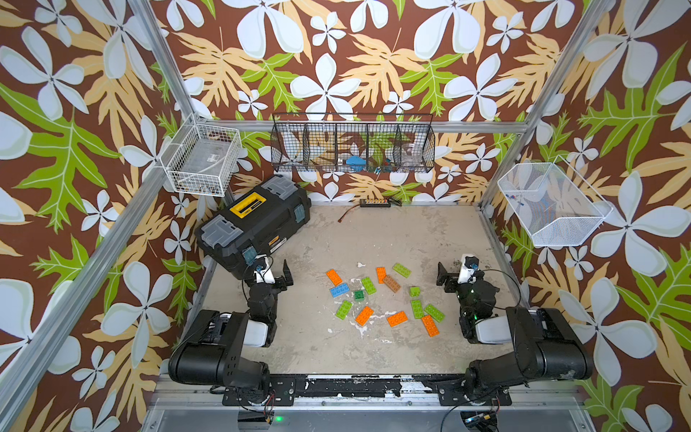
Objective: Assemble a small pinwheel with lego
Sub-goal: Adjust the lego brick at the center of the board.
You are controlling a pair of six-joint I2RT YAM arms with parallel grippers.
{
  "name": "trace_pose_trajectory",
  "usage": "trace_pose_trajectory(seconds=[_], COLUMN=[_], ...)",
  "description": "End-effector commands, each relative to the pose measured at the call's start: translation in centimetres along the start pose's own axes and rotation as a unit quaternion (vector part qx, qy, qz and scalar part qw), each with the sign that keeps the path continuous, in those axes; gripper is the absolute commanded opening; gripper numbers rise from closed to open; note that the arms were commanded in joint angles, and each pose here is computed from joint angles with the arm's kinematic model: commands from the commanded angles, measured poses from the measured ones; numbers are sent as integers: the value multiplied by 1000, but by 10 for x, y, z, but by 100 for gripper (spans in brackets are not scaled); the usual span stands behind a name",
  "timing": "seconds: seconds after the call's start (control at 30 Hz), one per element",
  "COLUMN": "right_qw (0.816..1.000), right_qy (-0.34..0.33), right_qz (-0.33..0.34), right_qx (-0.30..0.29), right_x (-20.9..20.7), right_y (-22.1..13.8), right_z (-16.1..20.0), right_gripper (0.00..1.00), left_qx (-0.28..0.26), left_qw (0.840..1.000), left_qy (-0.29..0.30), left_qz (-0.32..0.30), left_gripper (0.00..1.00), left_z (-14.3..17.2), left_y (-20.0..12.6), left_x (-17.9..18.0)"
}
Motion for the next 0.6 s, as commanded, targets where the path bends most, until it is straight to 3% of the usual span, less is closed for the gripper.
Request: trace_pose_trajectory(seconds=[0.0,0.2,0.27,0.4,0.5,0.57], right_qw=[999,997,992,984,972,968], right_qy=[-5,45,94,158,220,237], right_qz=[-23,64,85,75,74,38], right_qx=[-29,-16,-27,-7,37,69], right_x=[7,-8,-9,10,23,38], right_y=[-4,-8,-9,-3,0,3], right_z=[-15,-45,-54,-62,-58,-59], right_gripper=[100,100,100,100,100,100], left_qx=[-37,-45,-43,36,64,79], left_qw=[999,998,998,996,990,984], left_qy=[2,29,-3,-86,-124,-150], left_qz=[-34,-45,-42,-17,22,63], left_gripper=[100,100,100,100,100,100], left_z=[-19,-61,-75,-86,-89,-92], left_y=[-11,-34,-38,-31,-36,-41], left_x=[3,-33,-45,-70,-88,-101])
Point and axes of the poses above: each gripper's point midway between its finger pads, its own y axis out along the fingers, its own x axis along the line the jaws close on, z = x × y, the point moved 4 cm from there along -y, back along the fingers, and after that the axes turned 6 degrees about y, right-handed, at the moved point
